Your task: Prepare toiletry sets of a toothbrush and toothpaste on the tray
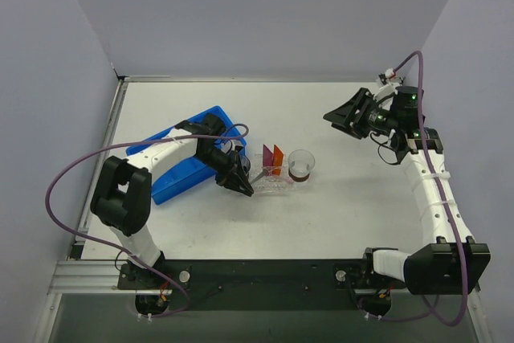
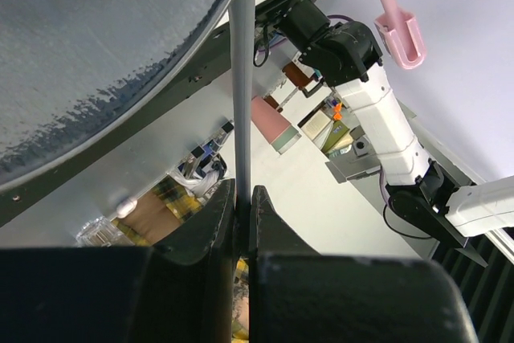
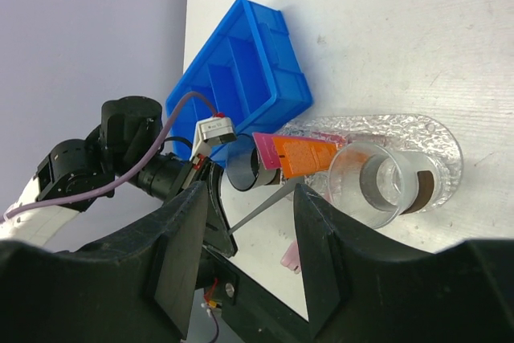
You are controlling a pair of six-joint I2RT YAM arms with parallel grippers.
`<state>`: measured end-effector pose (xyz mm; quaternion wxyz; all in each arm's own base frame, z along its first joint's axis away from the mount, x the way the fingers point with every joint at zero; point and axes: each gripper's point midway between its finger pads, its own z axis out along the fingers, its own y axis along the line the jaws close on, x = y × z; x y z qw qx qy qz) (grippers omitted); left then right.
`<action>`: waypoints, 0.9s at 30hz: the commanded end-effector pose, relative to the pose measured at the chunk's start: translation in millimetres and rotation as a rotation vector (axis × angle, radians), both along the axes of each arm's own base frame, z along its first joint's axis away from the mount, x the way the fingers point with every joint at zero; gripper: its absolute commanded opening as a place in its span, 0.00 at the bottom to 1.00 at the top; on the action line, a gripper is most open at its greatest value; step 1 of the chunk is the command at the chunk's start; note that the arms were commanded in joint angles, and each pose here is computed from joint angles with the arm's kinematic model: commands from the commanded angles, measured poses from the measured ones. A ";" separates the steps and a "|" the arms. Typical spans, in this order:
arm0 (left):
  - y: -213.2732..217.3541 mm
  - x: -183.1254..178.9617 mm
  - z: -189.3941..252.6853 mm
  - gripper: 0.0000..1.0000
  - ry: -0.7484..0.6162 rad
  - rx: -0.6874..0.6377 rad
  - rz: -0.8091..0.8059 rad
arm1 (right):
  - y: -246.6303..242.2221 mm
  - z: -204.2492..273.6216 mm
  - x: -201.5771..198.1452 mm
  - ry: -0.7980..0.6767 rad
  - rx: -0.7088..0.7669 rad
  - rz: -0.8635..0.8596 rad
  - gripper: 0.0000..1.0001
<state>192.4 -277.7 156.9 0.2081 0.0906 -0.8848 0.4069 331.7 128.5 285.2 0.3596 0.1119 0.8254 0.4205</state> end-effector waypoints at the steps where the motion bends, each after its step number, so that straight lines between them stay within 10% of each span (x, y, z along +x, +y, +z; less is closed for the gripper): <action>1: -3.0 8.4 12.4 0.00 -0.017 -0.043 -0.003 | -5.4 6.4 7.1 -0.032 0.020 -0.006 0.42; 20: -6.6 24.3 6.4 0.00 -0.005 -0.035 0.011 | -8.1 -0.5 11.3 -0.009 0.035 -0.015 0.42; 27: -7.7 26.3 4.5 0.15 0.004 -0.033 0.013 | -9.4 -0.8 12.6 -0.008 0.036 -0.018 0.42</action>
